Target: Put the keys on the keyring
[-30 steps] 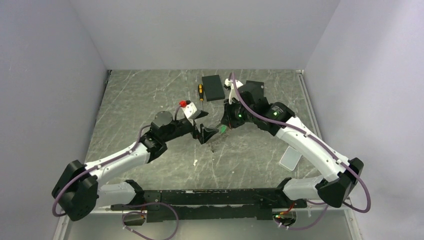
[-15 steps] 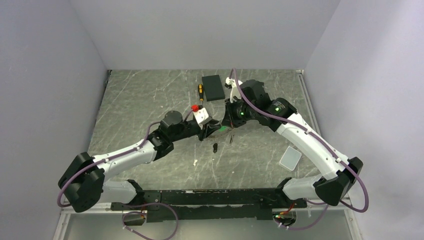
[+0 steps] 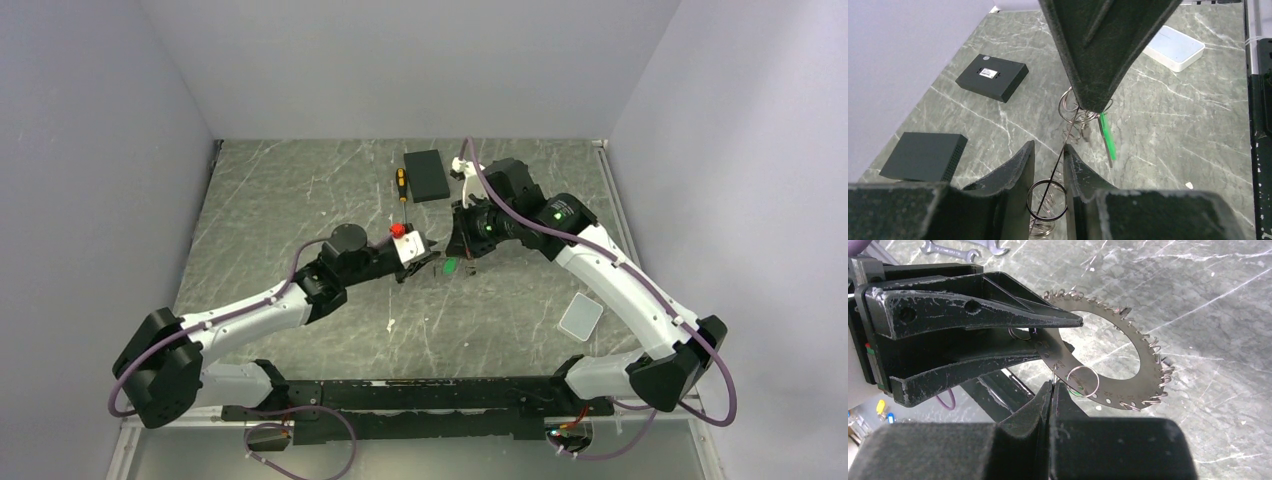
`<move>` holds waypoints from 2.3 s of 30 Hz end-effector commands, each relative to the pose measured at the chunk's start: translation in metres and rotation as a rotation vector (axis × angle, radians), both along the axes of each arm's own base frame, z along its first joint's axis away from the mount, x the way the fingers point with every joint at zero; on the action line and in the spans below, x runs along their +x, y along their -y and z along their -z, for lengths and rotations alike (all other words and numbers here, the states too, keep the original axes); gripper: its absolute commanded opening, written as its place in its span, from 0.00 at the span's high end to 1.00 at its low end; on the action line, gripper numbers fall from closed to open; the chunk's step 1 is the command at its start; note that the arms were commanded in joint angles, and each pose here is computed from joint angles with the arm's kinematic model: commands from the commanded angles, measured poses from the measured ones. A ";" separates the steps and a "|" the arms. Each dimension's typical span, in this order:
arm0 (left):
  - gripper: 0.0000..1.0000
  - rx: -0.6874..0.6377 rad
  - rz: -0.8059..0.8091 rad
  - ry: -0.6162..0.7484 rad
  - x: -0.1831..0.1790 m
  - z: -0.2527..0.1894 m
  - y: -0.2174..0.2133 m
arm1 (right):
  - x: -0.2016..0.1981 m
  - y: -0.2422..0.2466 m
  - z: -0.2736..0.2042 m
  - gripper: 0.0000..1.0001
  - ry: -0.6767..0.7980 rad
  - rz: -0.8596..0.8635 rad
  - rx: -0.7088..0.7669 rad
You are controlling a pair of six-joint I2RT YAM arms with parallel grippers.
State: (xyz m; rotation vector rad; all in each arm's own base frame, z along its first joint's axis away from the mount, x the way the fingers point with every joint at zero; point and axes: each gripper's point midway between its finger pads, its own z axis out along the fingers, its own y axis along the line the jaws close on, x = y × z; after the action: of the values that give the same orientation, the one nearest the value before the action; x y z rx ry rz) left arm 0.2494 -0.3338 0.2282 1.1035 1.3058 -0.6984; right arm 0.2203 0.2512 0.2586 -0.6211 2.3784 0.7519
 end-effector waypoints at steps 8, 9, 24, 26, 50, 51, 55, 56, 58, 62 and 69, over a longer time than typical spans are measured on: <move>0.27 0.128 -0.022 0.219 0.008 -0.005 -0.009 | -0.016 -0.011 -0.007 1.00 -0.093 -0.080 0.052; 0.17 0.136 -0.016 0.212 0.005 -0.002 -0.010 | -0.013 -0.011 -0.008 1.00 -0.094 -0.061 0.055; 0.01 -0.038 0.008 -0.022 -0.060 -0.069 -0.048 | 0.029 -0.013 -0.002 1.00 -0.116 0.217 0.105; 0.01 -0.077 0.004 -0.041 -0.067 -0.081 -0.054 | 0.032 -0.013 -0.002 1.00 -0.116 0.237 0.112; 0.18 -0.279 0.099 -0.113 -0.049 -0.020 0.012 | 0.058 0.010 -0.026 1.00 -0.023 0.537 0.223; 0.18 -0.284 0.108 -0.078 -0.048 -0.018 0.014 | 0.054 0.008 -0.026 1.00 -0.031 0.518 0.232; 0.16 -0.248 0.077 -0.006 -0.033 -0.008 0.020 | 0.045 0.003 -0.024 1.00 -0.047 0.466 0.262; 0.16 -0.248 0.072 0.006 -0.030 -0.006 0.021 | 0.042 0.001 -0.023 1.00 -0.054 0.452 0.271; 0.16 -0.264 0.058 0.046 -0.026 -0.006 0.021 | 0.039 0.001 -0.021 1.00 -0.061 0.439 0.270; 0.17 -0.257 0.010 0.066 -0.016 -0.001 0.020 | 0.034 -0.001 -0.019 1.00 -0.059 0.402 0.283; 0.30 -0.266 0.005 0.079 -0.012 0.000 0.023 | 0.028 -0.008 -0.018 1.00 -0.085 0.368 0.314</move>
State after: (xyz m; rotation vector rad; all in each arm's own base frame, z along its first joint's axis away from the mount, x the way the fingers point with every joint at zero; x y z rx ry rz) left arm 0.2334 -0.3549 0.2059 0.9410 1.2094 -0.8274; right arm 0.2480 0.2495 0.2507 0.0160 2.3878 0.8538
